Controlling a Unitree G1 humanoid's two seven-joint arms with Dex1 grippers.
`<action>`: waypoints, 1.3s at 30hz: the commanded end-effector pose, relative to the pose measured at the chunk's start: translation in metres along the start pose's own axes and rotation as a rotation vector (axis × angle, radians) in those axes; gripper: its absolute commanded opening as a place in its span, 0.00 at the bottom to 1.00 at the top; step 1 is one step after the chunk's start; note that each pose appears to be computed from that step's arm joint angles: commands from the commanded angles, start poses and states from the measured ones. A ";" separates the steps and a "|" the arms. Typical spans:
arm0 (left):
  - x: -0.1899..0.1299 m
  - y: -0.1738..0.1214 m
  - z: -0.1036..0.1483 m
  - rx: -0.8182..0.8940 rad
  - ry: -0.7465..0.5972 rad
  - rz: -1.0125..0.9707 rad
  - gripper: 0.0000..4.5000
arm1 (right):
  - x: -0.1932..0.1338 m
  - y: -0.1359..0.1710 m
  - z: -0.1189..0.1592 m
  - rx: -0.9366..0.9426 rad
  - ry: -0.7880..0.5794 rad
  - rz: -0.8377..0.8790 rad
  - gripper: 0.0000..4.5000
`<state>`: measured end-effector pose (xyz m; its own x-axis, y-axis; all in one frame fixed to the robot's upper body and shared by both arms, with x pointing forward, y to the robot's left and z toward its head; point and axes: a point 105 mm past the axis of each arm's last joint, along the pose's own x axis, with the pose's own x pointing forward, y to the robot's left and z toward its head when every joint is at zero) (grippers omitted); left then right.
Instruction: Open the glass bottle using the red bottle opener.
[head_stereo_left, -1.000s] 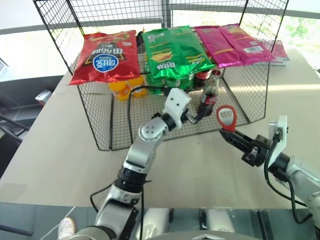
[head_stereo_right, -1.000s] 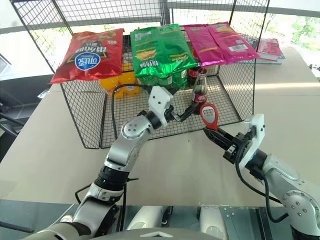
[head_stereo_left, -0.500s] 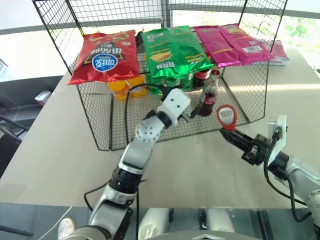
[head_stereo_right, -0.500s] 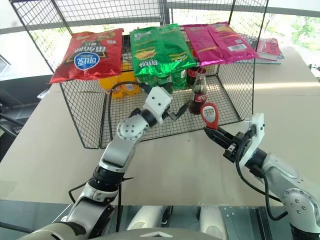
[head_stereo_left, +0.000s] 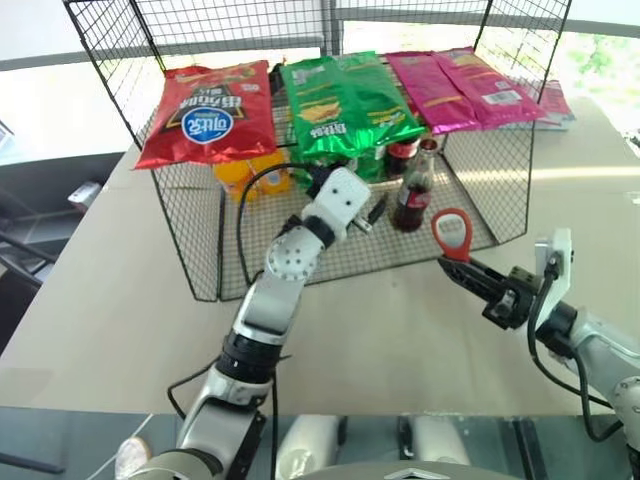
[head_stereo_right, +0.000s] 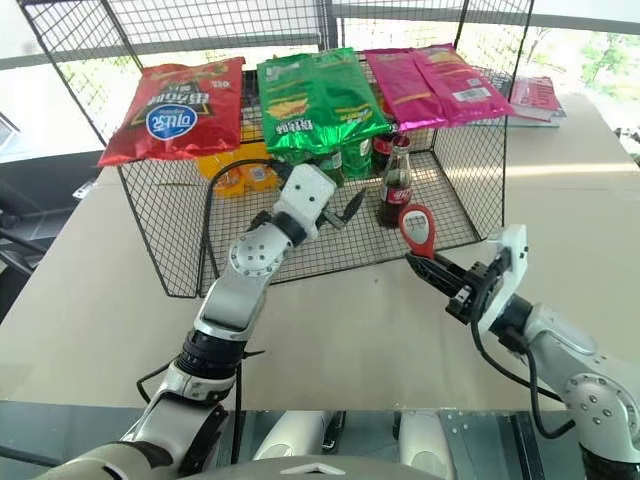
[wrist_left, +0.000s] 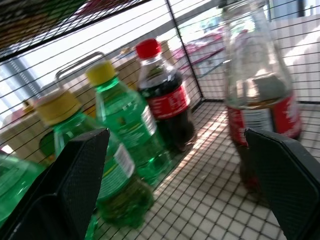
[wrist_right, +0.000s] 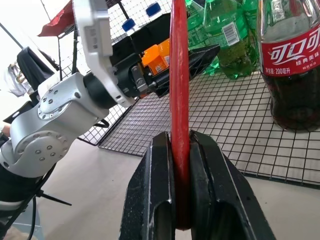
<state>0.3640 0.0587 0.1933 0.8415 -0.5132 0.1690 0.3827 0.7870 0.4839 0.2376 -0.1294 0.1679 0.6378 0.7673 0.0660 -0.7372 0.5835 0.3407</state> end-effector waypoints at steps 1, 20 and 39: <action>-0.001 0.021 0.020 0.027 -0.059 0.075 0.99 | 0.002 0.005 0.007 -0.021 -0.022 0.032 0.00; 0.032 -0.037 0.023 -0.408 -0.089 -0.155 0.99 | -0.003 0.002 0.011 -0.047 -0.014 0.009 0.00; 0.069 -0.060 0.015 -0.362 -0.120 -0.217 0.73 | -0.011 0.002 0.013 -0.065 -0.028 -0.040 0.00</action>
<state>0.3953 -0.0247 0.1708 0.7069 -0.6933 0.1400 0.6769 0.7206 0.1502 0.2359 -0.1393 0.1628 0.6741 0.7383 0.0233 -0.7013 0.6298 0.3339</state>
